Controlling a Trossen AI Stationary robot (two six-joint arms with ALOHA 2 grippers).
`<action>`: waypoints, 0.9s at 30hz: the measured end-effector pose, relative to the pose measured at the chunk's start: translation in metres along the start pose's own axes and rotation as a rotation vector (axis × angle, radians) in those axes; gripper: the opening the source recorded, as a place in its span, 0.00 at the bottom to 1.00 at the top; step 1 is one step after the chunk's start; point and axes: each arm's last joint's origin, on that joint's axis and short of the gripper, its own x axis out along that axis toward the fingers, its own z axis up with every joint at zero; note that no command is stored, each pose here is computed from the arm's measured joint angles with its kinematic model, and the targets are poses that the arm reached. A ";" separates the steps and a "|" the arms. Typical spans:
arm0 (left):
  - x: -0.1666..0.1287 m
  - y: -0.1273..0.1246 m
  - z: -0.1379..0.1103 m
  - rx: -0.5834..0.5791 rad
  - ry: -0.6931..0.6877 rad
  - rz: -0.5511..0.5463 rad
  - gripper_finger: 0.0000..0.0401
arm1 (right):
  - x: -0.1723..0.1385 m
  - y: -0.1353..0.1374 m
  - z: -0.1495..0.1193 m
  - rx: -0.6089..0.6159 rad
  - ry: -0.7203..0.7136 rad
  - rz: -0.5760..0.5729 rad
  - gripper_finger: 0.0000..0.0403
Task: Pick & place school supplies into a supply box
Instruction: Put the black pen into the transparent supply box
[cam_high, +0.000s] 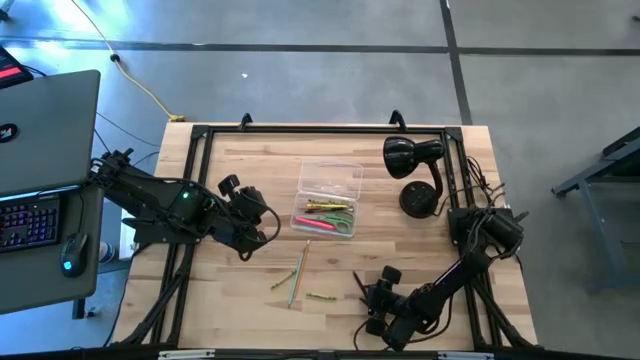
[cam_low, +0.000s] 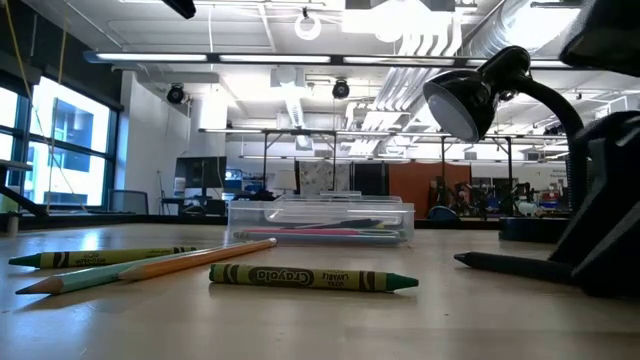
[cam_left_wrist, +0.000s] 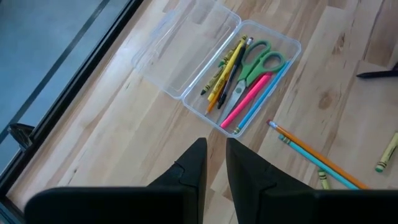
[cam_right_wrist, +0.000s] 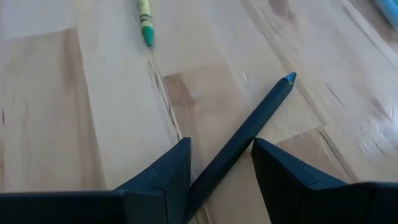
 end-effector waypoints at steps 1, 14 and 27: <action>0.000 0.000 0.000 0.000 0.000 0.000 0.22 | -0.004 0.000 0.003 -0.021 0.007 0.015 0.38; 0.000 -0.003 0.003 -0.030 -0.028 -0.027 0.22 | -0.032 -0.030 0.035 0.147 0.187 0.020 0.38; 0.000 -0.003 0.003 -0.025 -0.030 -0.024 0.22 | -0.040 -0.018 0.033 0.353 -0.056 0.015 0.38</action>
